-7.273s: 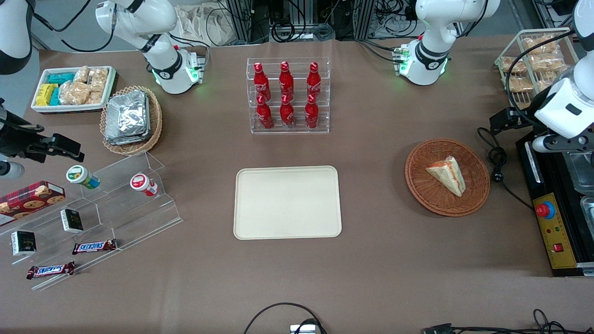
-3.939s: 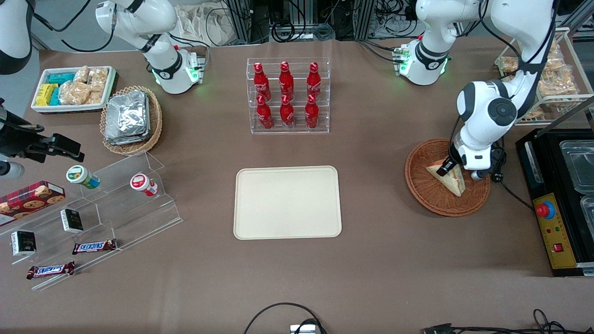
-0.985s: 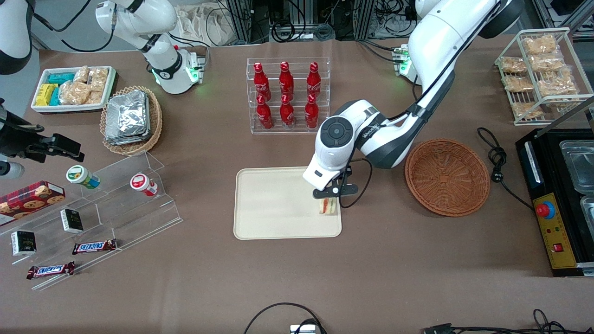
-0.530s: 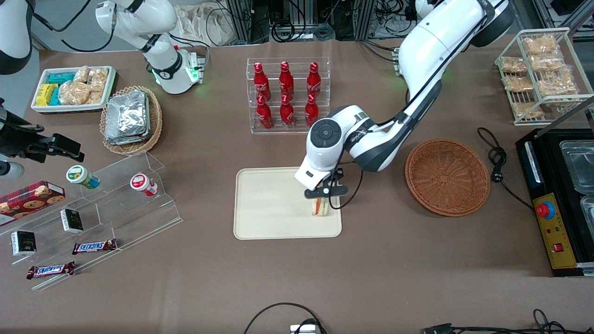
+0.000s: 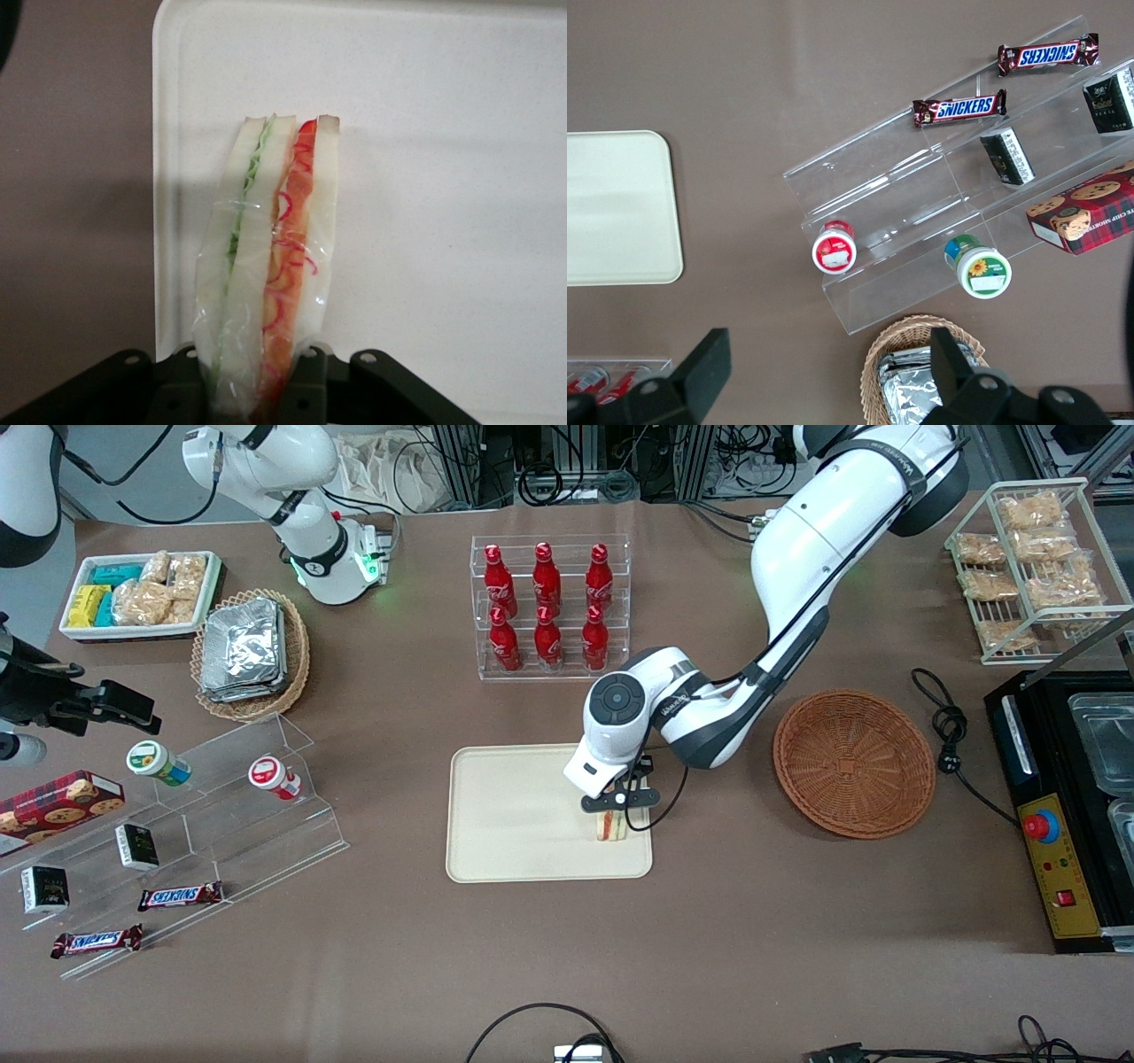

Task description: Place sandwich from basket to tray

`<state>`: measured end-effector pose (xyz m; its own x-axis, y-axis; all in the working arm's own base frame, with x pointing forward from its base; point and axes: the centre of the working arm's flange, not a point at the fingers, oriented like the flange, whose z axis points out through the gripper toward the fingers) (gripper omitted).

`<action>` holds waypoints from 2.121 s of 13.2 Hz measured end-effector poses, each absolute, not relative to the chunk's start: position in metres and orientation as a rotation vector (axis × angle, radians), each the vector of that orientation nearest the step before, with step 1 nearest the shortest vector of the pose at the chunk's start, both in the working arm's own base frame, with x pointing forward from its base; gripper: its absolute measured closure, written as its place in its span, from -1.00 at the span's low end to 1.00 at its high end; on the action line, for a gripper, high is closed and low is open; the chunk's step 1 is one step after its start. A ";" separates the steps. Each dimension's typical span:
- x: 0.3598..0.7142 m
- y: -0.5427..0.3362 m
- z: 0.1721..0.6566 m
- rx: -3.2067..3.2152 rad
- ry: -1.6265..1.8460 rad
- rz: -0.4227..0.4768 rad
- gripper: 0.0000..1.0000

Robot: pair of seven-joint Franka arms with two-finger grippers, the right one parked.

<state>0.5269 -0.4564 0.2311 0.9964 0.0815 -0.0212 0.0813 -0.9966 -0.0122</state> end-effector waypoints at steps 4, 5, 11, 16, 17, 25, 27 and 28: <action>0.524 -0.459 0.223 -3.108 -0.118 0.009 0.25; 0.524 -0.458 0.220 -3.103 -0.124 0.009 0.07; 0.542 -0.460 0.244 -3.124 -0.245 -0.055 -1.00; 0.579 -0.439 0.336 -3.052 -0.431 -0.160 -1.00; 0.589 -0.424 0.354 -3.032 -0.495 -0.184 -1.00; 0.639 -0.278 0.467 -2.930 -0.684 -0.241 -1.00; 0.643 -0.257 0.481 -2.941 -0.673 -0.223 -1.00; 0.644 -0.247 0.486 -2.941 -0.661 -0.221 -1.00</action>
